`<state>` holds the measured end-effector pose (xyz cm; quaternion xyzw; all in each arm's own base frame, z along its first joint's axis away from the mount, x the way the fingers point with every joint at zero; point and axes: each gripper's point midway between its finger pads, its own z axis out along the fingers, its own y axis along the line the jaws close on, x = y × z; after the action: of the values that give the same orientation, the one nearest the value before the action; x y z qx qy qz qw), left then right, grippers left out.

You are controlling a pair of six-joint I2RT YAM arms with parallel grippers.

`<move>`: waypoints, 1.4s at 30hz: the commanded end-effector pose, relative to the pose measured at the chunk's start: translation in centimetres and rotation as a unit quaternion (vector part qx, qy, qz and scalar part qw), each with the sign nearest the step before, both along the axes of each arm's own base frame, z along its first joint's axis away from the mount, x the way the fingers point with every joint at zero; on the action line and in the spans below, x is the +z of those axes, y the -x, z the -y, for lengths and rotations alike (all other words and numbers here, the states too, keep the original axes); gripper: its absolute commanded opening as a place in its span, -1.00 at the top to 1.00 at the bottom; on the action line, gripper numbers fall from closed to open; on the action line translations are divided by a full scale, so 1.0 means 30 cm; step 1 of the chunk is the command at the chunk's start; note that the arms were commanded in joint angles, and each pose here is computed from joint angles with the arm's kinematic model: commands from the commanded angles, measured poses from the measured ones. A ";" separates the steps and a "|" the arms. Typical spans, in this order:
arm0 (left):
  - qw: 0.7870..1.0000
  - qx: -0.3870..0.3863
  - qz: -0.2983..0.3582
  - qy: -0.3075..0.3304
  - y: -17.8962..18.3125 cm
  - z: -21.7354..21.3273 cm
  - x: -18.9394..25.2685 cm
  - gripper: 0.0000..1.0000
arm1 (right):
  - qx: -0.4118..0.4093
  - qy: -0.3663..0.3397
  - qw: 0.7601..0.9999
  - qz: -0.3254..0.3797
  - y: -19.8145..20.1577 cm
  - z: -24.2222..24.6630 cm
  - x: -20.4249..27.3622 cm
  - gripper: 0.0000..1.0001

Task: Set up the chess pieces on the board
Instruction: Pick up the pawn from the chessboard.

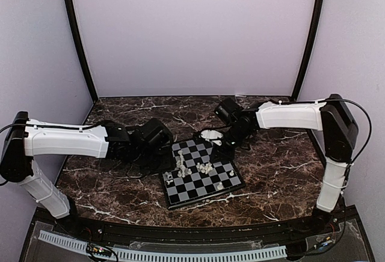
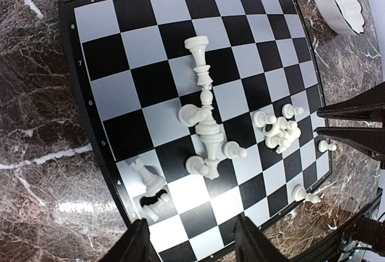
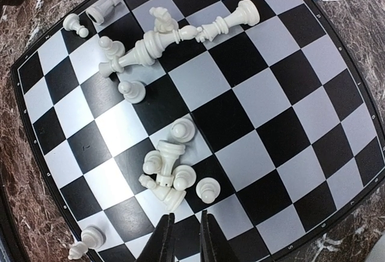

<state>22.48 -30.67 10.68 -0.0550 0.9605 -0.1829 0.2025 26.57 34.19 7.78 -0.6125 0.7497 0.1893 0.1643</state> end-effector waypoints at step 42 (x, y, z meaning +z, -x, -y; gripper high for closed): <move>1.000 -0.001 0.007 0.007 0.000 -0.020 0.021 -0.02 | -0.060 0.010 0.998 0.001 -0.109 -0.052 -0.010 0.63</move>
<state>22.36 -30.20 10.12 -0.0566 0.9613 -0.1802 0.2006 29.29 35.69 8.15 -0.5731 0.7812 0.1751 0.1748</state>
